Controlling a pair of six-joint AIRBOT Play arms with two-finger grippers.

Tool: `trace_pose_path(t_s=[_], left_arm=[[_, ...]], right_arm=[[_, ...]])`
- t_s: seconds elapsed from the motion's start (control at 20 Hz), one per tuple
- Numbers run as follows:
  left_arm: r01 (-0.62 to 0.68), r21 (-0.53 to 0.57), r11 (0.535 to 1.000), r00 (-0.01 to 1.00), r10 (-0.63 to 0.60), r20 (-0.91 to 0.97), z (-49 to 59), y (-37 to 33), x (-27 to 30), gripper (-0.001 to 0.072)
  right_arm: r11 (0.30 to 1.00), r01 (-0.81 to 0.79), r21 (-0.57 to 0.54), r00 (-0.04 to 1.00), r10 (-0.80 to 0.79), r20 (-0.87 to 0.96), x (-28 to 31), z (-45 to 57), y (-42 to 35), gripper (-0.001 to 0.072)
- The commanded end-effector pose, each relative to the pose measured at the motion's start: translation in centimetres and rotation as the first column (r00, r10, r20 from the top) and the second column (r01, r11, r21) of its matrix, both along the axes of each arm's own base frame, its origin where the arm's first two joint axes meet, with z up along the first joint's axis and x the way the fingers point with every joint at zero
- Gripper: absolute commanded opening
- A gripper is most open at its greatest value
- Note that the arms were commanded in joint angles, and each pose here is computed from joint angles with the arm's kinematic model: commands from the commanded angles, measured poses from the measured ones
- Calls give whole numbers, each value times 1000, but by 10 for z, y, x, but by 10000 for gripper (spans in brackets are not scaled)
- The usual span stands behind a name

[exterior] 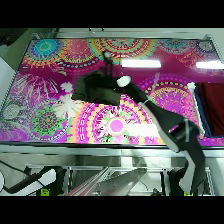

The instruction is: Fold the shirts.

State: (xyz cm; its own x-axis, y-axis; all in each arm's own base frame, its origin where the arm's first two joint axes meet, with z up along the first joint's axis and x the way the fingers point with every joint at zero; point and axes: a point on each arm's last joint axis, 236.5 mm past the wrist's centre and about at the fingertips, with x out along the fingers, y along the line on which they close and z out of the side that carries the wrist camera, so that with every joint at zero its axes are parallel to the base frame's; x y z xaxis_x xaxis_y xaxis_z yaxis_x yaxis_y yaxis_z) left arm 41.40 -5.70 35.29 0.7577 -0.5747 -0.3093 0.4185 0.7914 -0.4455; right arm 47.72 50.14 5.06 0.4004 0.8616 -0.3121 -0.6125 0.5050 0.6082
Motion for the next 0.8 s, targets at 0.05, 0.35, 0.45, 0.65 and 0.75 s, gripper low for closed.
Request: trace_pose_path(t_s=[0.05, 0.35, 0.45, 0.65, 0.75], left_arm=[[-54, 2, 999, 996, 54, -72, -34, 20, -25, 11], [-43, -18, 999, 984, 39, -174, -88, 21, -24, 11], [-31, -29, 999, 979, 25, -203, -98, 19, -21, 11], [13, -29, 1000, 974, -19, -224, -110, 8, -16, 11], [31, -34, 999, 971, -38, -236, -115, 1, -12, 11]], right_arm=[[999, -31, -21, 999, 32, 15, -22, -43, 55, 588], [979, -122, -166, 993, 119, -27, 17, 35, -90, 575], [958, -67, -279, 992, 34, -122, 33, 30, -167, 575], [936, -24, -351, 908, -126, -399, 33, -40, -247, 584], [934, -24, -358, 864, -161, -476, 30, -80, -251, 585]])
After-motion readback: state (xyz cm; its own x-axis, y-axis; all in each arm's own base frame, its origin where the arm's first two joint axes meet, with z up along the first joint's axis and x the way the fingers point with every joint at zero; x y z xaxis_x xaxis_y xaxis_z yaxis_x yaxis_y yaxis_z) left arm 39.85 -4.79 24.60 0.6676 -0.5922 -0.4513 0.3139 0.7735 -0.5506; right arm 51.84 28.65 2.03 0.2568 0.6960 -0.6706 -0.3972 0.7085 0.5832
